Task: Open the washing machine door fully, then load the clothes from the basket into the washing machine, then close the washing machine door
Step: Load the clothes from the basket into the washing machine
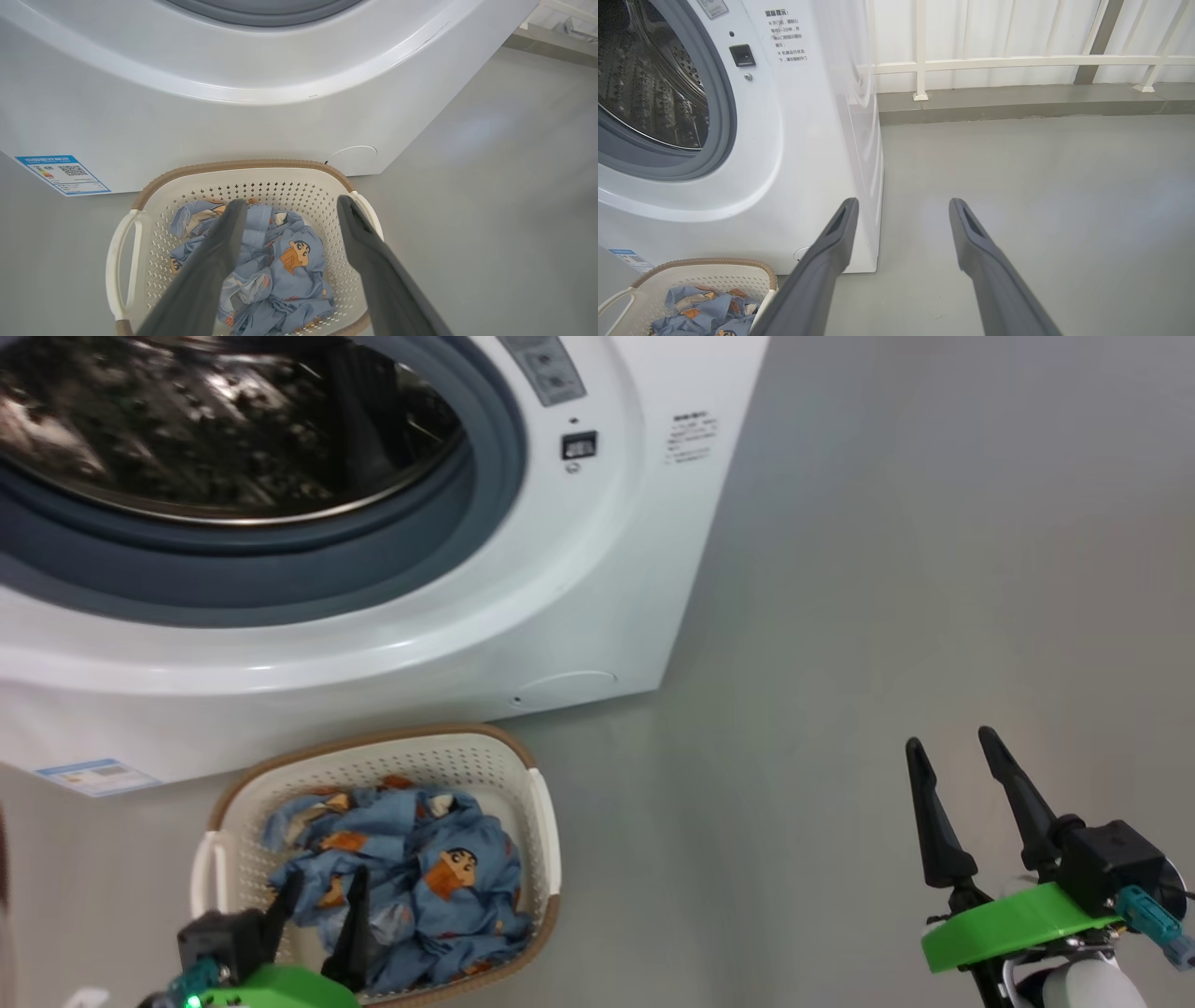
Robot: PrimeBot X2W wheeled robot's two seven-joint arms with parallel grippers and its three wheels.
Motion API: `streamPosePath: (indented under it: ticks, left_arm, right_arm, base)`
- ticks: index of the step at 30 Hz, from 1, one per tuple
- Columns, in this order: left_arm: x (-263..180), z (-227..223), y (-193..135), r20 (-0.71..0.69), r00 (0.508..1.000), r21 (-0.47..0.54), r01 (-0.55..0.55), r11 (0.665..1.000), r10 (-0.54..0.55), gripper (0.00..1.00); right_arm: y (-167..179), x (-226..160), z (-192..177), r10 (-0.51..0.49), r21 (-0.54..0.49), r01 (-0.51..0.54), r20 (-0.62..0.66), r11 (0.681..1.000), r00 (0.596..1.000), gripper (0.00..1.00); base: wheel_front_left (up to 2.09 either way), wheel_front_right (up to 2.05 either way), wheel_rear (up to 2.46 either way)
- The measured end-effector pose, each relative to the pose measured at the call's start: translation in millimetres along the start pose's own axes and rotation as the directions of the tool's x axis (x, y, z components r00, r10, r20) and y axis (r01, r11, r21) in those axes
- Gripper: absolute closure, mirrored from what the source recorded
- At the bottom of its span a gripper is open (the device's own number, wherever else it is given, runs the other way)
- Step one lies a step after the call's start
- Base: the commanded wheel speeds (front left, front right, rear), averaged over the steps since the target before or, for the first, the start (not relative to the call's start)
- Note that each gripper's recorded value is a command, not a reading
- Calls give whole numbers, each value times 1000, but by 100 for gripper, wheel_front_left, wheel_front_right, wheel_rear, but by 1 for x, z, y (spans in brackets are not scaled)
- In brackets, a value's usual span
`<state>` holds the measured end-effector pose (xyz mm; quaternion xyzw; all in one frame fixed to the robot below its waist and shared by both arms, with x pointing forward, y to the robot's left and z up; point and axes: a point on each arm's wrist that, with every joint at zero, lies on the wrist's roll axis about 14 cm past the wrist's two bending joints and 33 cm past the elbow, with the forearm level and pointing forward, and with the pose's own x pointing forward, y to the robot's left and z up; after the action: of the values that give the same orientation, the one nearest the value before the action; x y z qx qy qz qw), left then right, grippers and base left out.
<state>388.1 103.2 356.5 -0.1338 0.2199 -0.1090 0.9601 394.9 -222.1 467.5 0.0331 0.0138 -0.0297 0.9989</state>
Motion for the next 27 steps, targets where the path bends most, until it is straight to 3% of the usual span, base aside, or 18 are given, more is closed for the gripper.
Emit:
streamPosePath:
  ticks: [11,18,27]
  left_arm:
    - [55,-51,-3,-253,965,17,71,997,-65,0]
    - [79,-98,0,-442,894,21,100,995,-80,0]
    - [101,-136,6,-555,828,31,120,992,-83,0]
  right_arm:
    - [-19,10,-8,-59,-25,58,-22,998,998,0]
    - [-31,16,-19,-94,-11,94,-48,996,994,0]
    - [-44,26,-30,-126,-39,123,-71,992,989,0]
  base:
    - [0,0,0]
    - [0,0,0]
    - [0,0,0]
